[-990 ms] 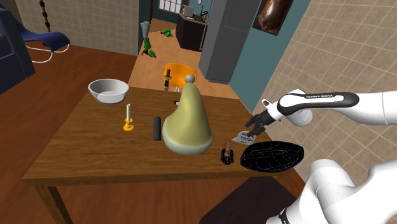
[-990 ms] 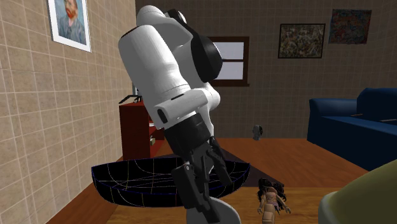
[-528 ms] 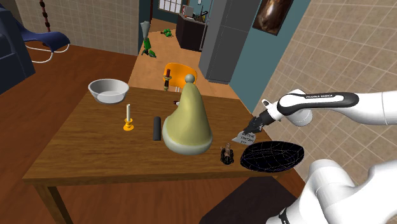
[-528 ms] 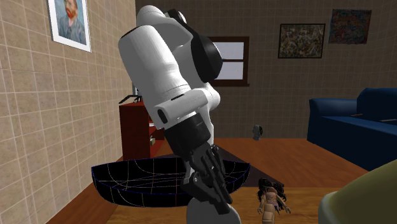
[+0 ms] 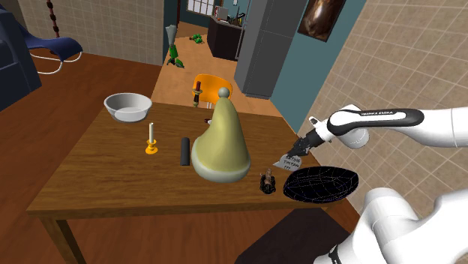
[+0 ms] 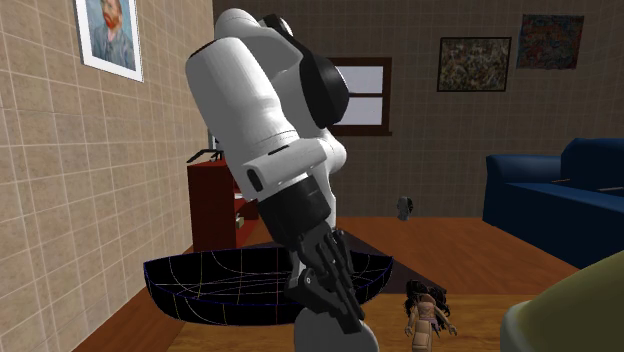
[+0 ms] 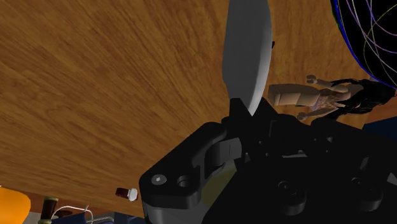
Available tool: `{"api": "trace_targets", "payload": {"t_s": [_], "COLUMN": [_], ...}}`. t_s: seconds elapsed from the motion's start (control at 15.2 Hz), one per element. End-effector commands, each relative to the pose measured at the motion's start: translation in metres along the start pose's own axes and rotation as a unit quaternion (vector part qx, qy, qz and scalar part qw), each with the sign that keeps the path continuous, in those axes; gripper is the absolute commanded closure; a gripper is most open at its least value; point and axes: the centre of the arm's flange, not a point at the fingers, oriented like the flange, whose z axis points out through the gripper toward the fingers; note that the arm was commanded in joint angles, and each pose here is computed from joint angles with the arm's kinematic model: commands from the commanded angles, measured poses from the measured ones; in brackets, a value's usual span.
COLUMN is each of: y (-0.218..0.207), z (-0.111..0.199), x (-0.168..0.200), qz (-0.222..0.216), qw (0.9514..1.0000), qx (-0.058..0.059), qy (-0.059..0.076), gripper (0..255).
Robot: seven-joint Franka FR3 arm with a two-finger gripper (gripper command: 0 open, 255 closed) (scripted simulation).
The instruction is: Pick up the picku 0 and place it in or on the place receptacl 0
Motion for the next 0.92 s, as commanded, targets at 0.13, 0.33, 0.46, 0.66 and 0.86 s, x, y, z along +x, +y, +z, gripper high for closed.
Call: {"api": "trace_targets", "payload": {"t_s": [0.13, 0.33, 0.46, 0.66, 0.86], "y": [-0.001, -0.002, -0.002, -0.003, -0.004], "z": [-0.016, -0.03, -0.039, -0.053, -0.067], "x": [0.009, 0.017, 0.022, 0.03, 0.038], "qz": [0.0, 0.0, 0.0, 0.0, 0.0], "qw": [1.0, 1.0, 1.0, 1.0, 1.0], "qx": [0.0, 0.0, 0.0, 0.0, 0.0], "qy": [0.0, 0.0, 0.0, 0.0, 0.0], "gripper": [255, 255, 255, 255, 255]}}
